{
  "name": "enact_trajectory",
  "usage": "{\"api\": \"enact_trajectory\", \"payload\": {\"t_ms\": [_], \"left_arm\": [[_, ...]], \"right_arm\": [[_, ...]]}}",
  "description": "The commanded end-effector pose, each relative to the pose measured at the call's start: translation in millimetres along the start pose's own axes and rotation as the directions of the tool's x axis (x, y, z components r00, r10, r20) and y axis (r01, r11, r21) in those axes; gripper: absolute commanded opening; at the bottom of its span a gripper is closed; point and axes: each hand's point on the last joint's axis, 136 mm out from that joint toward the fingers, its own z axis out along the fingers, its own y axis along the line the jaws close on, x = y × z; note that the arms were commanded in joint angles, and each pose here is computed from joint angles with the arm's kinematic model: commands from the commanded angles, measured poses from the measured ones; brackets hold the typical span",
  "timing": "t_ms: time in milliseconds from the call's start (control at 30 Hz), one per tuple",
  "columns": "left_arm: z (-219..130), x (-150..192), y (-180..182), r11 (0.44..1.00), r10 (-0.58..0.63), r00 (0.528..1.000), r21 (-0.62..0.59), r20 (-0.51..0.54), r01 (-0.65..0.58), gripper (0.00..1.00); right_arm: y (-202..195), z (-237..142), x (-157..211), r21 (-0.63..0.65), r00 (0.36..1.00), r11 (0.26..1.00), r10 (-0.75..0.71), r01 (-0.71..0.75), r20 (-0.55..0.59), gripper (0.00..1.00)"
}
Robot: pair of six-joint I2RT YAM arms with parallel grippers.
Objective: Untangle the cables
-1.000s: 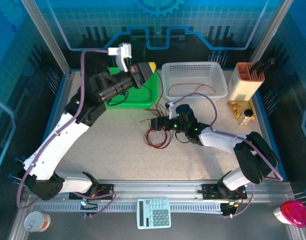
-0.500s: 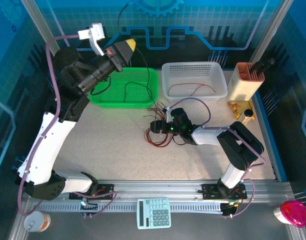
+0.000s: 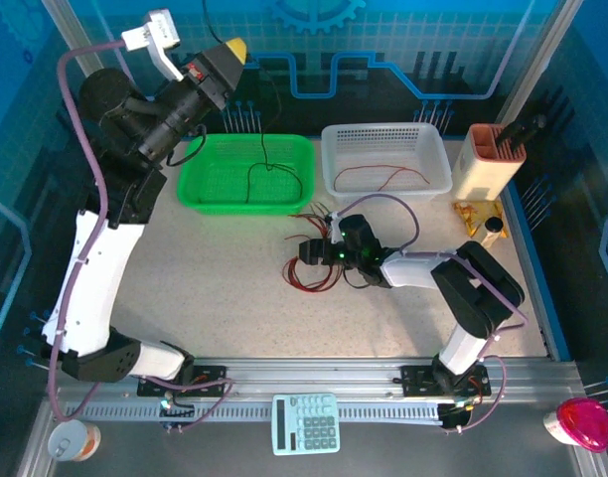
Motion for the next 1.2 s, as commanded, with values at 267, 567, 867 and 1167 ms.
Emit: {"api": "enact_trajectory", "payload": {"t_ms": [267,567,867,1167], "left_arm": [[24,-15,42,0.946,0.305,0.948,-0.144,0.092,-0.290,0.00],[37,-21,63,0.902,0.403,0.910,-0.205,0.092,-0.379,0.00],[40,-28,100,0.878,0.418,0.904,-0.292,0.086,-0.379,0.00],[42,50,200,0.865,0.306,0.945,-0.380,-0.117,-0.327,0.00]], "right_arm": [[43,-73,-41,-0.027,0.982,0.985,-0.165,0.168,0.095,0.88],[33,-114,-57,0.100,0.961,0.970,-0.235,0.222,0.143,1.00],[4,-130,-67,0.274,0.967,0.946,-0.215,0.172,0.138,1.00],[-4,-158,-78,0.367,0.962,0.919,-0.218,0.146,0.165,1.00]]}}
